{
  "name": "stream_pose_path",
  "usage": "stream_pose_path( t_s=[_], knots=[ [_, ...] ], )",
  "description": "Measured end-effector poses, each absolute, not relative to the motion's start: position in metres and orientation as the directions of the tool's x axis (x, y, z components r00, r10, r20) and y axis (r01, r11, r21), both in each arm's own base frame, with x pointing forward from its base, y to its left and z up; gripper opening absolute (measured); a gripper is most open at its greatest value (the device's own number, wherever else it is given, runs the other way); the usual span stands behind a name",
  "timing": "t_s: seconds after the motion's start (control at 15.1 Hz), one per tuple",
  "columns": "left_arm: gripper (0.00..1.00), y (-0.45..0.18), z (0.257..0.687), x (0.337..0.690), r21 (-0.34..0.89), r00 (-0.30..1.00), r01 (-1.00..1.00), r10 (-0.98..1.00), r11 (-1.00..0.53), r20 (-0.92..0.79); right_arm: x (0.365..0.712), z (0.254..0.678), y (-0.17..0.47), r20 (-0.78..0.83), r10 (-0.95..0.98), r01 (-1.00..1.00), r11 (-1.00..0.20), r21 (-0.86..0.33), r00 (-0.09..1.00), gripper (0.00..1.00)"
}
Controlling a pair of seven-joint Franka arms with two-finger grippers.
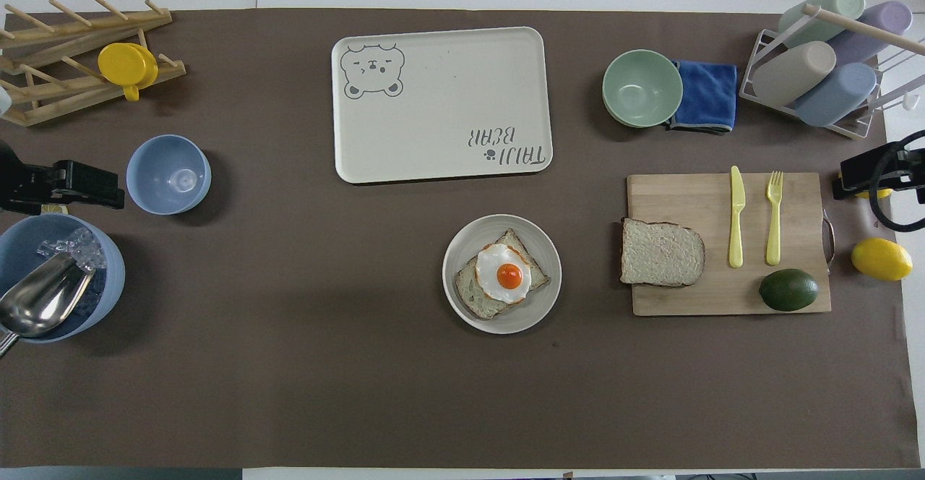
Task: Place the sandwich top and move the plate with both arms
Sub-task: 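Move the right gripper in toward the bread slice on the board, then grasp the bread slice on the board with the right gripper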
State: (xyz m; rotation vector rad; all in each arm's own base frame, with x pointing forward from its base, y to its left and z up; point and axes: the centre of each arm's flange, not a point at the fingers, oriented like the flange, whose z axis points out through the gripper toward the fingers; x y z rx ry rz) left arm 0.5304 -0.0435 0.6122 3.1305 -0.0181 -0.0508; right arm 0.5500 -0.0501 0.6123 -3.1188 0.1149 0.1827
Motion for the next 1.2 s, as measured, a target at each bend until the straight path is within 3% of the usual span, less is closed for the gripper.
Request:
stream_pose_path(
  t_s=[0.73, 0.93, 1.2],
  knots=[
    [1.00, -0.043, 0.612, 0.530, 0.011, 0.999, -0.011, -0.012, -1.000, -0.032, 0.553, 0.610, -0.037, -0.107, -0.034, -0.034, -0.999, 0.001, 0.994, 1.00],
    [1.00, -0.043, 0.612, 0.530, 0.011, 0.999, -0.011, -0.012, -1.000, -0.032, 0.564, 0.588, 0.017, -0.133, 0.051, 0.074, -0.981, 0.178, 0.990, 1.00],
    [1.00, -0.043, 0.612, 0.530, 0.011, 0.999, -0.011, -0.012, -1.000, -0.032, 0.583, 0.516, 0.110, -0.196, 0.071, 0.134, -0.934, 0.331, 0.978, 1.00]
  ],
)
